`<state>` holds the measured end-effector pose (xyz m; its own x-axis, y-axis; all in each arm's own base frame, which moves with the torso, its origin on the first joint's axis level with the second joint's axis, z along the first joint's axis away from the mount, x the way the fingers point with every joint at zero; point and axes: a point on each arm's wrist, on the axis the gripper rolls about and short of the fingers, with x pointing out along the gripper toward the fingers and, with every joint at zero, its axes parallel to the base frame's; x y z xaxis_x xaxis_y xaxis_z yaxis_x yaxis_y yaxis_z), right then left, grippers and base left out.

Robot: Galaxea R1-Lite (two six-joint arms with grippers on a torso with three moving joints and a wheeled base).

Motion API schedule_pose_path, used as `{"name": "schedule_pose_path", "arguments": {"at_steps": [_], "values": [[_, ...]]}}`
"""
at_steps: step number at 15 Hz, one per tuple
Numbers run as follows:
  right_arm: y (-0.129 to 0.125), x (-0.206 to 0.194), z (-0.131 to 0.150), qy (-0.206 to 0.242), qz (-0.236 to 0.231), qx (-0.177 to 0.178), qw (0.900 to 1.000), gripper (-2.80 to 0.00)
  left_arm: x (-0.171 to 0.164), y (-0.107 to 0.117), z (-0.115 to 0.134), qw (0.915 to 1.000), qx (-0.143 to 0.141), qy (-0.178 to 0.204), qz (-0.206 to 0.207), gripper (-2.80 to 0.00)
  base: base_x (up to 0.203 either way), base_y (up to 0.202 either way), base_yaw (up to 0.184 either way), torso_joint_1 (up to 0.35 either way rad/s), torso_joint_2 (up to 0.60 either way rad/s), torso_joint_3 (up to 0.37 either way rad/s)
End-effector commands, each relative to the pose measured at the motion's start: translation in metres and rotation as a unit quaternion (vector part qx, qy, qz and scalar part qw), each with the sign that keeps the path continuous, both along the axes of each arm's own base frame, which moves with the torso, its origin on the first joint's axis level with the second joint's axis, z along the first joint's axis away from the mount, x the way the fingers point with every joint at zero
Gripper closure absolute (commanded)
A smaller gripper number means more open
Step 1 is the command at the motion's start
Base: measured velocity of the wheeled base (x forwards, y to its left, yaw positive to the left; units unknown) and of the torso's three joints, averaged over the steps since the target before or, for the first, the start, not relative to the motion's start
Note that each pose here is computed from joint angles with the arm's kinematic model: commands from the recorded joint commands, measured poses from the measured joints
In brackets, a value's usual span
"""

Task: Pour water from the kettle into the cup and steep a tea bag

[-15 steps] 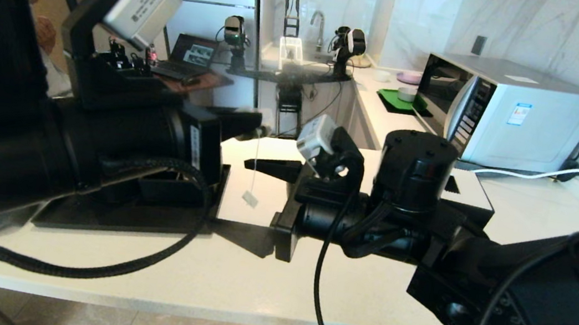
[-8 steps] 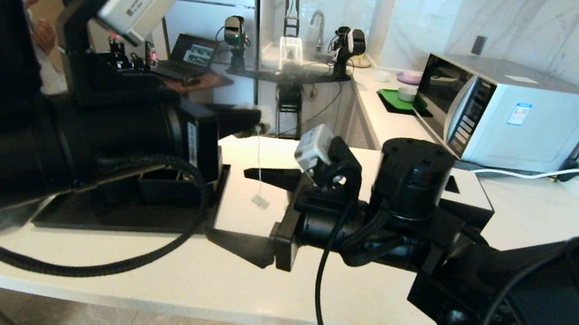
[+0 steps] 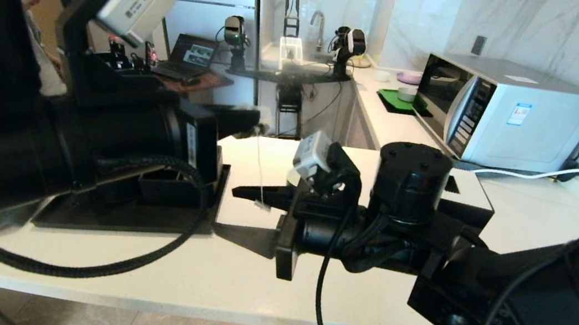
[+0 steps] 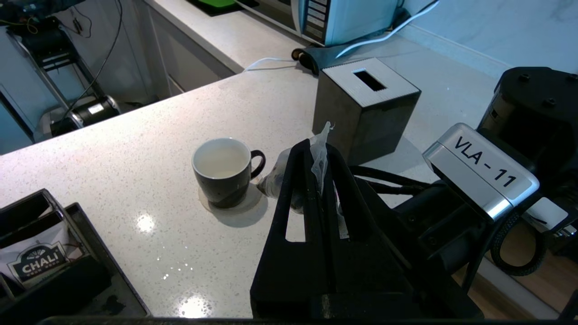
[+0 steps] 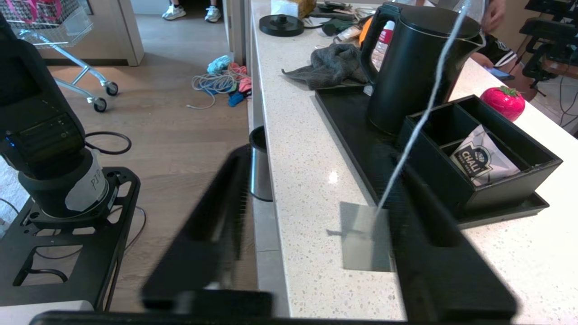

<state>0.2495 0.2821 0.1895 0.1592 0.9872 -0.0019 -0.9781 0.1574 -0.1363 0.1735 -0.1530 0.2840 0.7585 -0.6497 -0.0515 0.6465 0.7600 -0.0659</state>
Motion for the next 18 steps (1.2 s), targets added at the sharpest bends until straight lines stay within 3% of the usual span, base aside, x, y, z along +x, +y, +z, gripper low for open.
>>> {"name": "schedule_pose_path", "arguments": {"at_steps": [1, 10, 18], "values": [[0.0, 0.0, 0.001, -0.003, 0.002, 0.002, 1.0, 0.0, 0.0, 0.0, -0.001, 1.0, -0.001, 0.001, 0.0, 0.0, 0.0, 0.0, 0.0, 0.0, 0.0, 0.0], [0.0, -0.005, -0.003, 0.001, 0.007, -0.004, 1.0, 0.0, 0.0, 0.0, -0.001, 1.0, 0.0, 0.0, 0.0, 0.0, 0.0, 0.0, 0.0, 0.0, 0.0, 0.0], [-0.009, 0.015, 0.017, -0.02, -0.031, 0.022, 0.999, 0.0, -0.017, 0.005, -0.017, 0.9996, 0.017, 0.018, -0.015, 0.0, 0.0, 0.0, 0.0, 0.0, 0.0, 0.0]]}}
